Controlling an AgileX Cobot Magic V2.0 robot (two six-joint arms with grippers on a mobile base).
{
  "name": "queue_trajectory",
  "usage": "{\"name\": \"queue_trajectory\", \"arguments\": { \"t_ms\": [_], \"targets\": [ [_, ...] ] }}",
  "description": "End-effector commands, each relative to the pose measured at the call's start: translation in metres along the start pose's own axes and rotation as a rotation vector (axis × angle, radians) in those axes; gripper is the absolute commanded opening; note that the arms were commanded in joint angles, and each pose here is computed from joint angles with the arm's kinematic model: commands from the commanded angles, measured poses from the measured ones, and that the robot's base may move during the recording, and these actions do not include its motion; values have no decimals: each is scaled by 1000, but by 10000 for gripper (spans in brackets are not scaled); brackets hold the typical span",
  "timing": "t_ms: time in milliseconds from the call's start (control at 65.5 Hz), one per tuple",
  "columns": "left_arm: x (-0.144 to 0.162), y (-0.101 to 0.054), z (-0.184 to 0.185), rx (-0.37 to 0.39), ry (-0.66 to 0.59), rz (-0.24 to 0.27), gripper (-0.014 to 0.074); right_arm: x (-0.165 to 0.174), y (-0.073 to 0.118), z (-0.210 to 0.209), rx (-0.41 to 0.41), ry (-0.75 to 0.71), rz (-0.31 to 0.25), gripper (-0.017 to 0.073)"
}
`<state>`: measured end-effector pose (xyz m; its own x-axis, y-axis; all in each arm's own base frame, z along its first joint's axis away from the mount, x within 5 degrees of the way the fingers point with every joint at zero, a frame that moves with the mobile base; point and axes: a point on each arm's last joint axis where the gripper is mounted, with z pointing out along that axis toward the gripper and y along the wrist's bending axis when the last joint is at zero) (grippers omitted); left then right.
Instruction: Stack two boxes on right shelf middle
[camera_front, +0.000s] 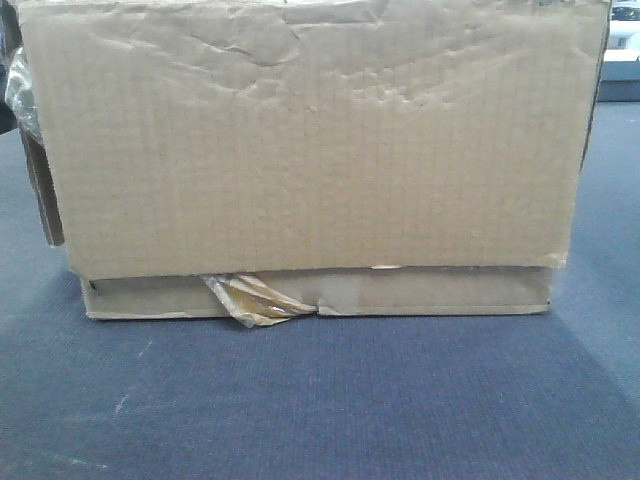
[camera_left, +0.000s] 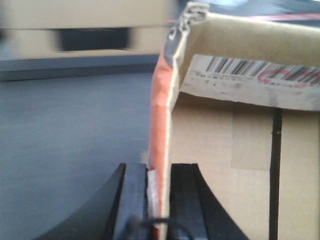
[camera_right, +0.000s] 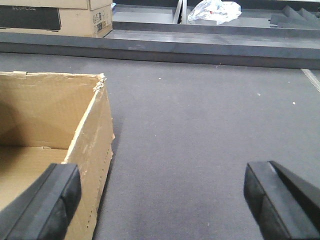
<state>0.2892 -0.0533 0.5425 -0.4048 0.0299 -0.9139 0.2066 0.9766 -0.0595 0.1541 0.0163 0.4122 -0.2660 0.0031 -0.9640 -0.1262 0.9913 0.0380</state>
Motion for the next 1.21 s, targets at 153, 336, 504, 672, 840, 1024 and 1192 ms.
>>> {"name": "queue_trajectory", "arguments": {
  "t_ms": [153,336,504,672,840,1024,1192],
  "targets": [
    [17,-54,54,141,120,-13,-111,-5,1,-1,-6,-31,8,561],
    [40,-63,106,141,247,-57,-111,-4,2,-1,-11,-25,6,561],
    [61,-65,140,125,359,-51,-111,-3,2,-1,-12,-18,8,561],
    [73,-65,160,115,417,-47,-111,-3,2,-1,-12,-18,8,561],
    [75,-64,163,103,421,-39,-109,-3,2,-1,-12,-18,8,561],
    [72,-64,161,103,413,-38,153,-3,2,-1,-12,-18,8,561],
    [62,-64,151,108,377,-39,523,-3,2,-1,-12,-18,8,561]
  ]
}}
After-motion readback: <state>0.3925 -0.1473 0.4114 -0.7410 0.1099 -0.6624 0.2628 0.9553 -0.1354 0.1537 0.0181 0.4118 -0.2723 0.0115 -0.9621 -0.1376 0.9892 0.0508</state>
